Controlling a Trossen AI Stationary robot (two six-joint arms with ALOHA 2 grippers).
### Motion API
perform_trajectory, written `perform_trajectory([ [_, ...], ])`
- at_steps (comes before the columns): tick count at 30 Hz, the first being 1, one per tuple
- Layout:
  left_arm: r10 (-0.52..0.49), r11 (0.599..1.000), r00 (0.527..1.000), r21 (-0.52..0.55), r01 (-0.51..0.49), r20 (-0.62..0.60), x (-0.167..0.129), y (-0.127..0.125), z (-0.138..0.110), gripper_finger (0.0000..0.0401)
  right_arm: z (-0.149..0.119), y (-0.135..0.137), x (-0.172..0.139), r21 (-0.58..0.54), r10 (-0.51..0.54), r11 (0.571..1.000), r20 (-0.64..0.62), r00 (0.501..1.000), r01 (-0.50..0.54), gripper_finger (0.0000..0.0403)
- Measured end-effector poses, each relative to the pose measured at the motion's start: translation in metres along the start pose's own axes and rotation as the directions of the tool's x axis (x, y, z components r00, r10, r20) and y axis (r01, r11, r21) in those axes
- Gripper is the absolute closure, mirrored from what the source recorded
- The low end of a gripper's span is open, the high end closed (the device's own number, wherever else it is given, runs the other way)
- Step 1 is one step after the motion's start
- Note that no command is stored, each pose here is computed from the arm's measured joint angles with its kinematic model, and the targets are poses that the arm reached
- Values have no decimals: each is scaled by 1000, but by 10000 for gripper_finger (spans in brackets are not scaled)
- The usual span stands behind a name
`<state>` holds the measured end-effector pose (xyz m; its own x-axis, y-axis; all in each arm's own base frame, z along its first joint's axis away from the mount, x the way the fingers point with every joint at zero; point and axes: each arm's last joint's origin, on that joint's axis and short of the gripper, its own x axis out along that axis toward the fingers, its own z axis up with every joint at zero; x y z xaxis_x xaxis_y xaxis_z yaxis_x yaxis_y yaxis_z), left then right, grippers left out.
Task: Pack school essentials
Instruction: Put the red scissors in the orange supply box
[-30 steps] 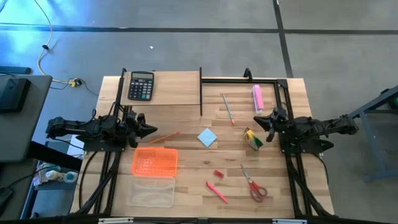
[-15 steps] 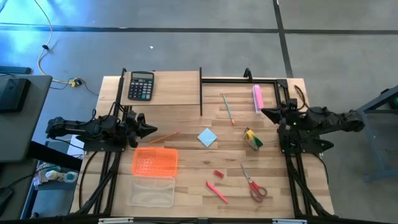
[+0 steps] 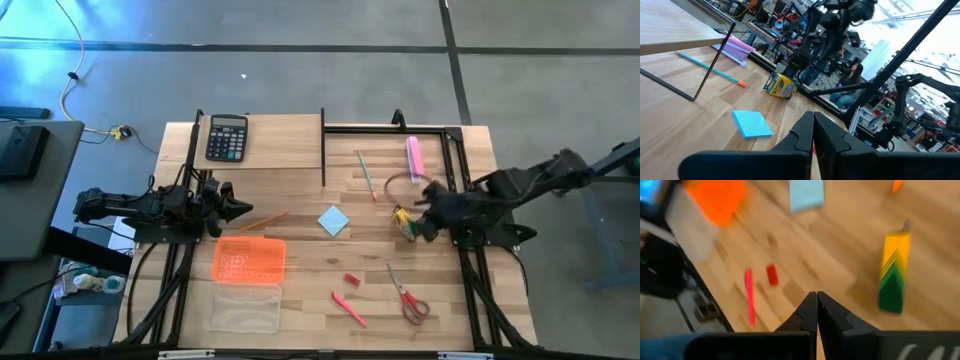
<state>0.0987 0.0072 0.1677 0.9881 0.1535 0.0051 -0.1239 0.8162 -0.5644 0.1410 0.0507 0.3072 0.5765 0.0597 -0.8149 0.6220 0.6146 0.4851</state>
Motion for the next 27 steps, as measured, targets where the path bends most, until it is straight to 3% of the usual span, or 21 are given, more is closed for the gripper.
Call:
perform_trajectory([
  [6,0,1000,1000,0,0,-1,0,0,0,400,-19,31,26,-41,-70,997,-168,983,64,403],
  [17,-2,1000,1000,0,2,-2,0,0,0,400,-69,52,54,-46,-162,987,-400,902,156,399],
  [21,-2,1000,1000,0,2,-1,0,0,0,400,-82,57,59,-27,-161,986,-420,893,165,367],
  [27,-1,1000,1000,0,1,-1,0,0,0,400,-103,61,76,-83,-240,971,-400,885,226,280],
])
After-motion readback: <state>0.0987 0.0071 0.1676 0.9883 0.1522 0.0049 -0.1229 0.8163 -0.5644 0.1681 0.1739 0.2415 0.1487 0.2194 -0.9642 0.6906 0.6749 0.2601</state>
